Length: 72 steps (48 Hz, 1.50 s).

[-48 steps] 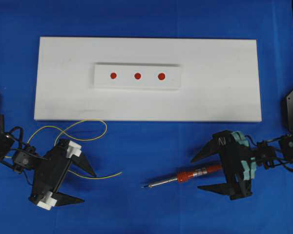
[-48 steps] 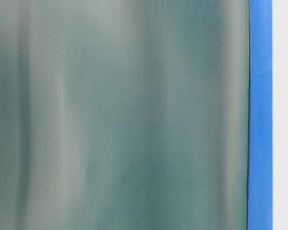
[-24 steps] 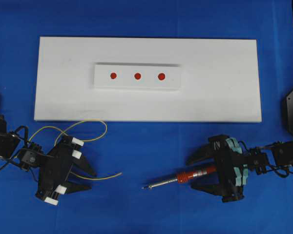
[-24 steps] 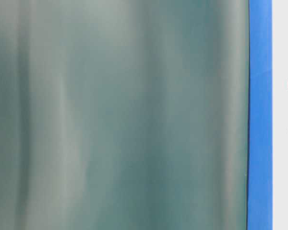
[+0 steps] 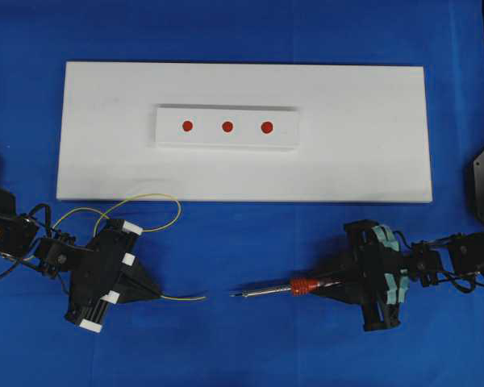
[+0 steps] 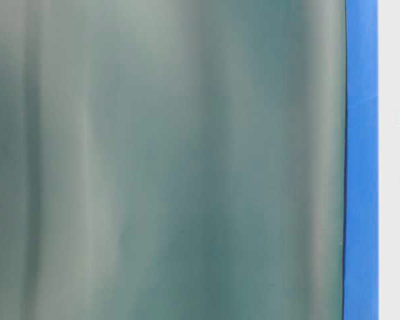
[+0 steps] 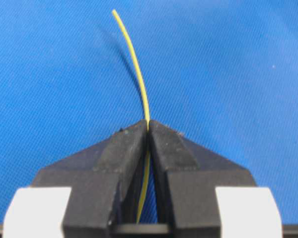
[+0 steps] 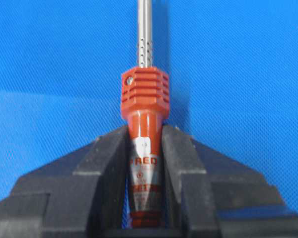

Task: Touch the tip of the soldering iron to the tip of the solder at the mark.
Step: 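Lift solder and iron and carry both toward the red-dotted strip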

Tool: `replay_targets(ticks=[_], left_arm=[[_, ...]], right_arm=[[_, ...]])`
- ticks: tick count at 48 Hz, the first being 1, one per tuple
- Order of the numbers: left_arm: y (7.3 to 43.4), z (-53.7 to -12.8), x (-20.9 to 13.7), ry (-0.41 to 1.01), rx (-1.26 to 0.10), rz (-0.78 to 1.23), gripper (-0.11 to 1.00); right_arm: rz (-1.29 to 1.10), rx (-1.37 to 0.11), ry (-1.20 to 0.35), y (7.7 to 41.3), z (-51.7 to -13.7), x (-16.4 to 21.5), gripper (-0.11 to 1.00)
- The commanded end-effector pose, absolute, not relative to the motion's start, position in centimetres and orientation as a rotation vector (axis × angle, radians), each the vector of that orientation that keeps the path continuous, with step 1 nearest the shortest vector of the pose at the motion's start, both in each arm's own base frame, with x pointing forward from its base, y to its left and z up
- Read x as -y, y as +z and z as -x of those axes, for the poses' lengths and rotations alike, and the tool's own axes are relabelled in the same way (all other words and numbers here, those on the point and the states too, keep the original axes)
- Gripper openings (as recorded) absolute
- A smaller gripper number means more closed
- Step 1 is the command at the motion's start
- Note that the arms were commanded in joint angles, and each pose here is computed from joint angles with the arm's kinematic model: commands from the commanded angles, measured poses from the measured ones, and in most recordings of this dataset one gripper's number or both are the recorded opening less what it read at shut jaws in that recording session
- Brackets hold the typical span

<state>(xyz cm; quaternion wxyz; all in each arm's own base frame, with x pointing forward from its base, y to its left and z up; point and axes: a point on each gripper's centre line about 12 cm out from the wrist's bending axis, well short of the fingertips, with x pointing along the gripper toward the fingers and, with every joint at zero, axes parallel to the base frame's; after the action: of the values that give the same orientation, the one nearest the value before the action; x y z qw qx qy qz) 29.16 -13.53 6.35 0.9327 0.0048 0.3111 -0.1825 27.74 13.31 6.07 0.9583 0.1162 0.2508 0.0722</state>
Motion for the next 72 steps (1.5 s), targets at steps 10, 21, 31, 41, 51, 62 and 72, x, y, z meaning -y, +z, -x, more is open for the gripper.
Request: replay_targets(ticks=[10, 21, 31, 41, 51, 62, 72], left_arm=[[10.3, -29.8, 13.4, -0.362, -0.623, 0.004, 0.02], [14.7, -30.0, 13.3, -0.356, -0.671, -0.005, 0.02], [19.0, -29.8, 13.3, -0.354, -0.714, -0.011, 0.02], [19.9, -29.7, 12.7, -0.33, -0.781, -0.022, 0.02], [20.1, -30.2, 11.2, -0.285, -0.787, -0.008, 0.02], [20.4, -31.8, 6.6, -0.143, -0.806, 0.043, 0.02], [20.9, -33.0, 1.7, -0.006, -0.814, 0.079, 0.02]], right_arm=[[-0.282, -0.471, 0.164, 9.6, -28.2, -13.3, 0.06], [-0.29, -0.532, 0.181, 13.3, -28.6, -12.7, 0.06], [-0.314, -0.586, 0.201, 17.3, -28.7, -11.7, 0.06], [-0.324, -0.624, 0.194, 19.1, -29.2, -10.6, 0.06], [-0.334, -0.658, 0.134, 19.1, -29.9, -8.6, 0.06], [-0.34, -0.73, 0.027, 18.9, -30.5, -4.5, 0.06], [-0.343, -0.765, -0.094, 19.0, -30.8, 0.1, 0.06]])
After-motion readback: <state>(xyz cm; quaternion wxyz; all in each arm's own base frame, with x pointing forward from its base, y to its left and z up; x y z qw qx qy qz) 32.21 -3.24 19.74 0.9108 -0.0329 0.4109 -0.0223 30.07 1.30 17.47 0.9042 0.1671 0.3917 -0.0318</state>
